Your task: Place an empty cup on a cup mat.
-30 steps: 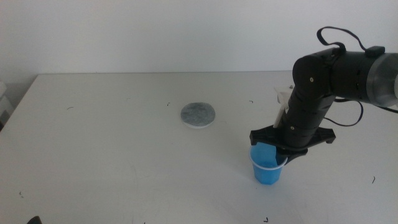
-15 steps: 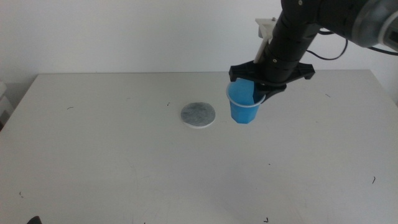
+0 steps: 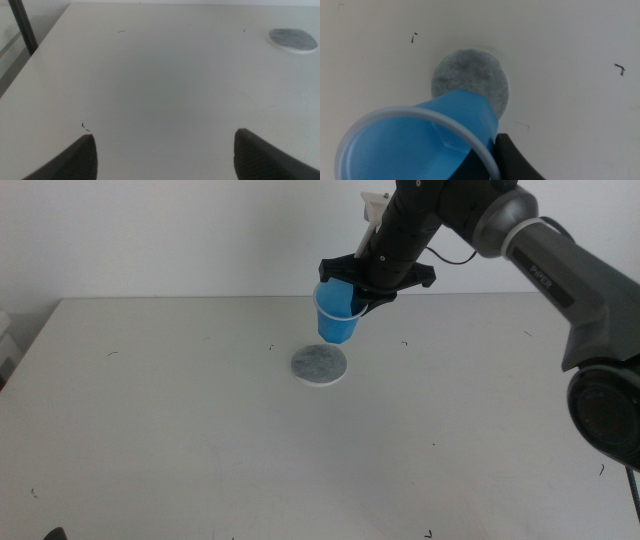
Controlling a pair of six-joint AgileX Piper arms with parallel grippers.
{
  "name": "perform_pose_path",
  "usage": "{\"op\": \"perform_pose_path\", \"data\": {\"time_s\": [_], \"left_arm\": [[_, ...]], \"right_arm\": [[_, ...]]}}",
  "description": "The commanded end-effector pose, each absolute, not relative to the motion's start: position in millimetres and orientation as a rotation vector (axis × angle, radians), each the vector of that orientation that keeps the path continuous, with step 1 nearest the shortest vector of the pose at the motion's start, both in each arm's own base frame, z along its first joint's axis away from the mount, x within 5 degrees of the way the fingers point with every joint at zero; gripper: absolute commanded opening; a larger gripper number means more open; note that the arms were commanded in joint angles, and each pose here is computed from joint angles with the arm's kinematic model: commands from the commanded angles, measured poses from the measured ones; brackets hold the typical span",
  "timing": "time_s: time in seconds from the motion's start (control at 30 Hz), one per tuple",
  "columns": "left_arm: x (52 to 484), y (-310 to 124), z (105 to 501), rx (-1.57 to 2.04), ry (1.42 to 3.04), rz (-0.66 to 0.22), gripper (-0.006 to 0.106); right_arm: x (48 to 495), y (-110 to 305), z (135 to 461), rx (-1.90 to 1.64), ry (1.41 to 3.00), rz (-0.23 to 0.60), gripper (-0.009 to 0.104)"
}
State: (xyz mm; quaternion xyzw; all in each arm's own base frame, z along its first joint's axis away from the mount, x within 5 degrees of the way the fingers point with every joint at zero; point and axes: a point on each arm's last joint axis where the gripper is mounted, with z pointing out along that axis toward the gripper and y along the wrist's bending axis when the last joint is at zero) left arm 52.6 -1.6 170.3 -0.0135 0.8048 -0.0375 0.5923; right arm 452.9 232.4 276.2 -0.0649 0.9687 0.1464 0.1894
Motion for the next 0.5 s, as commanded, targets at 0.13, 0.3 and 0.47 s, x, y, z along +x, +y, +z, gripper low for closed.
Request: {"op": "perform_pose_path", "data": {"time_s": [0.13, 0.3, 0.47], "left_arm": [[53, -2, 179, -0.038, 1.787, -0.102, 0.105], [53, -2, 179, -0.038, 1.787, -0.102, 0.105], [53, -2, 179, -0.038, 1.787, -0.102, 0.105]], "right_arm": [[458, 238, 293, -0.197, 2.664, 0.468, 0.001], [467, 243, 276, -0.189, 2.657, 0.489, 0.001], [471, 246, 265, -0.186, 2.658, 0.499, 0.001]]}}
